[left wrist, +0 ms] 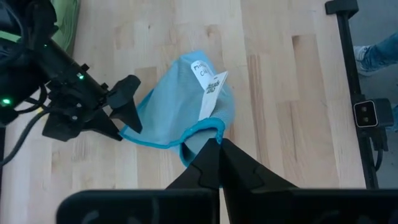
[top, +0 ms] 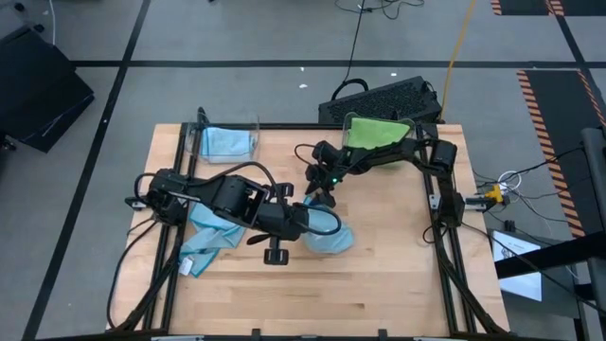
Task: Sort microfiber towel by color & place in baskets
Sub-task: Fold the right blue towel
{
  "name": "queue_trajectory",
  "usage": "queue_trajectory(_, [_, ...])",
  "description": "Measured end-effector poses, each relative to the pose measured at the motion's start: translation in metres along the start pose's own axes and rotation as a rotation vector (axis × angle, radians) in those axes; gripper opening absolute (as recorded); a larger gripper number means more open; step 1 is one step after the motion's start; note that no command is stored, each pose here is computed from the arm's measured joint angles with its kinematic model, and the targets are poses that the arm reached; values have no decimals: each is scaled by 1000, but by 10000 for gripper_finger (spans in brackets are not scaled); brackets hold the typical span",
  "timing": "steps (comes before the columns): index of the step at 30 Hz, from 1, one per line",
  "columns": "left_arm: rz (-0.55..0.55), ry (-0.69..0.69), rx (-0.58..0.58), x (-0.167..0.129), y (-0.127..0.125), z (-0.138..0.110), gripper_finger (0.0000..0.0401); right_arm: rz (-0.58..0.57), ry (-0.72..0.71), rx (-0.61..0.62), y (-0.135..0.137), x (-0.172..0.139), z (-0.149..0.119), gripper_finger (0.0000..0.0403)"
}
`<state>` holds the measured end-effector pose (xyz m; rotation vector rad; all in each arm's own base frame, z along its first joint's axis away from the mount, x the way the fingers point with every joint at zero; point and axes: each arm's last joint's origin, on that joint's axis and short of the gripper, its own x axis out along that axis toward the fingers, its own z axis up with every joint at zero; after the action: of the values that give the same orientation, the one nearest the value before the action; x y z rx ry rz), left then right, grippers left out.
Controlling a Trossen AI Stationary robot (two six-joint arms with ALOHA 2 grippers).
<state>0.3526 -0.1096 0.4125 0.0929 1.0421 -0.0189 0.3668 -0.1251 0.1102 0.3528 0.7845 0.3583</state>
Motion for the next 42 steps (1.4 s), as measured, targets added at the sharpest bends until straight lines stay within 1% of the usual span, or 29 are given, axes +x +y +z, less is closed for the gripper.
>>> queue_trajectory(5, [0,0,5,0,0,0,6,6,5,3,1,0,0,184])
queue_trajectory(12, [1,2,11,0,0,0,5,6,15,7,3,-1,0,38])
queue_trajectory(13, [1,2,13,0,0,0,3,3,13,4,3,-2,0,20])
queue_trajectory(14, [1,3,13,0,0,0,3,2,4,-4,3,-3,2,10])
queue_trajectory(18, [30,11,14,0,1,-1,5,-2,-11,16,10,-12,9,9])
queue_trajectory(21, [72,34,-2,0,5,-4,3,-8,-9,29,19,-27,16,2])
queue_trajectory(25, [140,51,-32,-3,13,-7,5,-79,20,37,38,-52,23,2])
queue_trajectory(29, [192,40,-59,-13,24,-10,3,-147,23,21,64,-87,32,1])
queue_trajectory(32, [227,13,-94,-22,32,-12,5,-213,-6,0,88,-118,38,1])
queue_trajectory(37, [279,-38,-152,-41,44,-17,4,-339,-109,-46,130,-172,42,1])
queue_trajectory(42, [331,-104,-212,-63,51,-24,3,-420,-234,-81,170,-220,35,1])
